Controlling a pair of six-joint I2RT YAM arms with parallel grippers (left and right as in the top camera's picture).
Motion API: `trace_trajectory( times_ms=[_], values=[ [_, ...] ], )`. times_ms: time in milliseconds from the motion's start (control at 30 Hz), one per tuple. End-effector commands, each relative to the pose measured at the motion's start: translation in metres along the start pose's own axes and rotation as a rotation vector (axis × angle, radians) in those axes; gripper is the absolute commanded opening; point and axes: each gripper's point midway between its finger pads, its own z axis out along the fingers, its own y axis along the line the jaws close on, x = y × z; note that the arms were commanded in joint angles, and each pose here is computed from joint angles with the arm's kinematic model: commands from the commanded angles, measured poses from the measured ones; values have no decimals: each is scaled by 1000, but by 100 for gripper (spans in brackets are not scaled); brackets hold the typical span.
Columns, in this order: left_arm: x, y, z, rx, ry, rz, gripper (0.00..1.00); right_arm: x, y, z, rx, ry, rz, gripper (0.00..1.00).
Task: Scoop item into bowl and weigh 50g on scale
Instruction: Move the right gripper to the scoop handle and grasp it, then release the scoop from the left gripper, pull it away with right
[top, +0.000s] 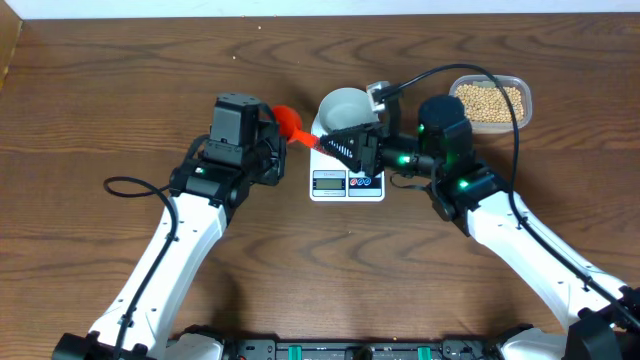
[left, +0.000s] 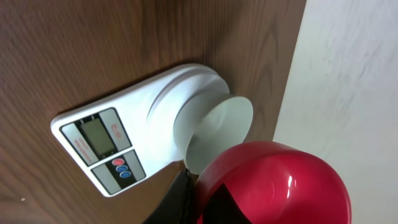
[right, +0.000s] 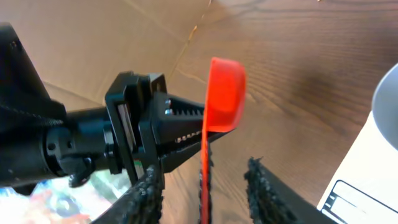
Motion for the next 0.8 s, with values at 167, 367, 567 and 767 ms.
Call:
trace_trajectory(
  times_ms=[167,367,567,767],
  values=[
    [7,-3,-2,7,14,3,7,5,4,5,16,16,-41,32],
    [8,-3,-2,6,19,2,7,7,5,8,22,18,-43,31],
    [9,-3,-2,5,26,0,8,9,5,10,36,15,-44,28],
    [9,-3,-2,5,27,-1,7,9,5,10,36,16,-43,25]
  ],
)
